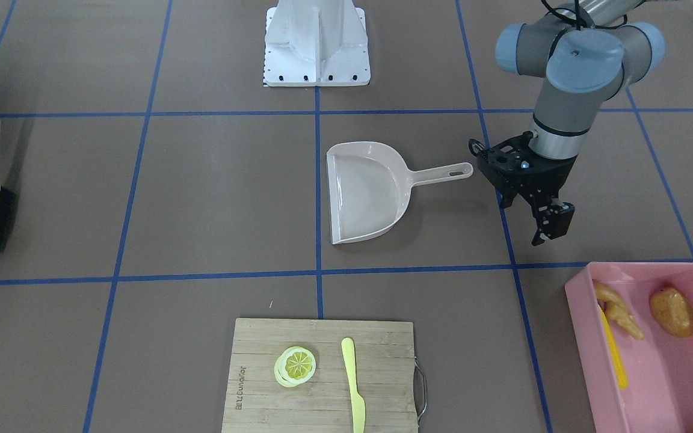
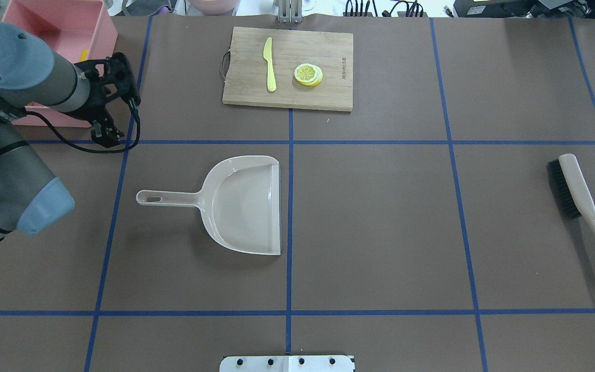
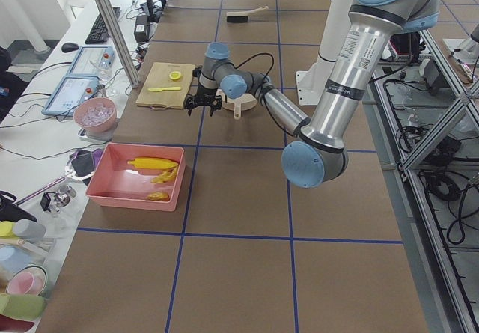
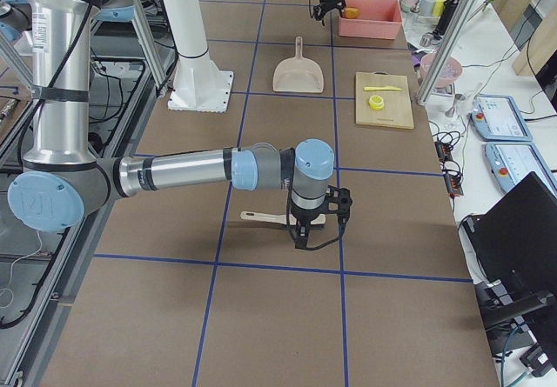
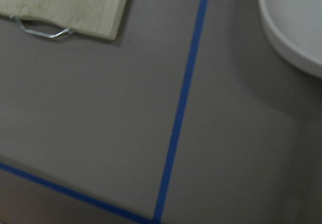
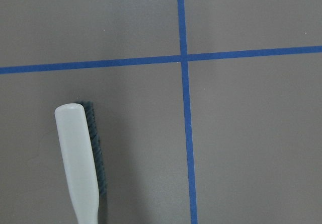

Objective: Sweep and dump trash into bin

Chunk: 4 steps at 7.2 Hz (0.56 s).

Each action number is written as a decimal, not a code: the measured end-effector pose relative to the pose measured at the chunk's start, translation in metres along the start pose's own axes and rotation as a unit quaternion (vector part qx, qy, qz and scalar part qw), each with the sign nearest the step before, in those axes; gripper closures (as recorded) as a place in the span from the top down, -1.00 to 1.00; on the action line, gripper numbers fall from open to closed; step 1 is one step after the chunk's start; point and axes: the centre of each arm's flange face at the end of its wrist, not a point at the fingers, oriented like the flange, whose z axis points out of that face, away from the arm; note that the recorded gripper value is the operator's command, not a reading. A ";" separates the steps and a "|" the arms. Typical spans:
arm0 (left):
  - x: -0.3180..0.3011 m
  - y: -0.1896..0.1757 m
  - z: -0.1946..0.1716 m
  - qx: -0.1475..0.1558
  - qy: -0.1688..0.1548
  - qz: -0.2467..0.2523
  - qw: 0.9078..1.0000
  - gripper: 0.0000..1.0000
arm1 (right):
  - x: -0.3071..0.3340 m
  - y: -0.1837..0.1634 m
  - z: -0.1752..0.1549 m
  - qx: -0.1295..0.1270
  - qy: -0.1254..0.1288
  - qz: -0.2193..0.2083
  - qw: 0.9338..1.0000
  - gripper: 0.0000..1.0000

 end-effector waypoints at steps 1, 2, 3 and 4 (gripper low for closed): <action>-0.017 0.015 -0.001 -0.014 -0.012 -0.075 0.997 0.97 | -0.011 -0.002 -0.001 0.004 0.014 -0.016 1.000 1.00; -0.034 0.036 -0.001 -0.024 -0.019 -0.142 0.989 0.97 | -0.021 -0.005 -0.004 0.009 0.021 -0.027 0.999 1.00; -0.057 0.068 -0.004 -0.033 -0.010 -0.192 0.981 0.97 | -0.026 -0.005 -0.005 0.010 0.021 -0.031 0.999 1.00; -0.085 0.116 -0.012 -0.038 0.020 -0.244 0.969 0.97 | -0.028 -0.006 -0.006 0.011 0.020 -0.032 0.999 1.00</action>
